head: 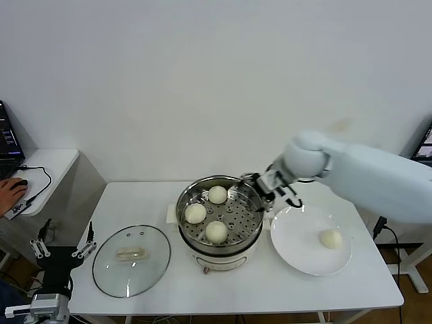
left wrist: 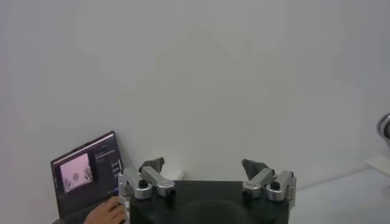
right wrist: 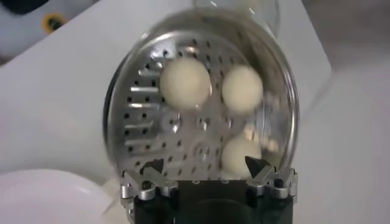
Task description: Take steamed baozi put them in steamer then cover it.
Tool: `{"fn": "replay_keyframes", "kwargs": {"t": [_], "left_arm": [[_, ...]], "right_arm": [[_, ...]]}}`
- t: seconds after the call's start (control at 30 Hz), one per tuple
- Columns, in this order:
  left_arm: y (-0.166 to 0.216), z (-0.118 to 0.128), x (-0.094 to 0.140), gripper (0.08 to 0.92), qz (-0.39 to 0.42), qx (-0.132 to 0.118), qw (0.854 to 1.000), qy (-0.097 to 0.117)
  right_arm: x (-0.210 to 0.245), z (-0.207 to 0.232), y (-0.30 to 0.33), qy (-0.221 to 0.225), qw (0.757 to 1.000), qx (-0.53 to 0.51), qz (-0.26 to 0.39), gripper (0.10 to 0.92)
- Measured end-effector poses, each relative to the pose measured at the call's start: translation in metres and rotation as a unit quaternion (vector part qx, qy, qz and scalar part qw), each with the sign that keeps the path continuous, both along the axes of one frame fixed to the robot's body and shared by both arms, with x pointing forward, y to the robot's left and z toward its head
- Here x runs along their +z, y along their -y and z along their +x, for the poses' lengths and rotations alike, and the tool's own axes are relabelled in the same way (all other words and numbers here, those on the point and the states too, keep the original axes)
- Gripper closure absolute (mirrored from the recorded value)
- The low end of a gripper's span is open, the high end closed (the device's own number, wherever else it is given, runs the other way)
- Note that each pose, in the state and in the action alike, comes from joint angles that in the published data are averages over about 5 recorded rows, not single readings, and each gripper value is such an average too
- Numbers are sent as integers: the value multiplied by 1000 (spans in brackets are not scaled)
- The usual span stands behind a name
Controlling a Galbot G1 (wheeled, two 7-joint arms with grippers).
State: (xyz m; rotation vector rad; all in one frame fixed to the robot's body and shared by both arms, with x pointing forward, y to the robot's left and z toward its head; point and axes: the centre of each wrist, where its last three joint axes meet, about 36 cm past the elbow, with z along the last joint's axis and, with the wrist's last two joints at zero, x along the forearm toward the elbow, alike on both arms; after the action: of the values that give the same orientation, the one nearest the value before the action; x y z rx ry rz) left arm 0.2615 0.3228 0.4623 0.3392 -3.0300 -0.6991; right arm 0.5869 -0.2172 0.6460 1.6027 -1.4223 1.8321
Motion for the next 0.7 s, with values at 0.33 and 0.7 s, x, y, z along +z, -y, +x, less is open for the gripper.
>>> {"fn": "replay_keyframes", "kwargs": {"t": [0.33,0.7], "left_arm": [[2,5,0,177,5,-14,1000,-2],[-1,1,-2,177,7,-10,1000,-10]], "right_arm": [[-37,-13,101,-43,982,-183,17,200],[-88,-12,178,-71,962,-260,-38,200]]}}
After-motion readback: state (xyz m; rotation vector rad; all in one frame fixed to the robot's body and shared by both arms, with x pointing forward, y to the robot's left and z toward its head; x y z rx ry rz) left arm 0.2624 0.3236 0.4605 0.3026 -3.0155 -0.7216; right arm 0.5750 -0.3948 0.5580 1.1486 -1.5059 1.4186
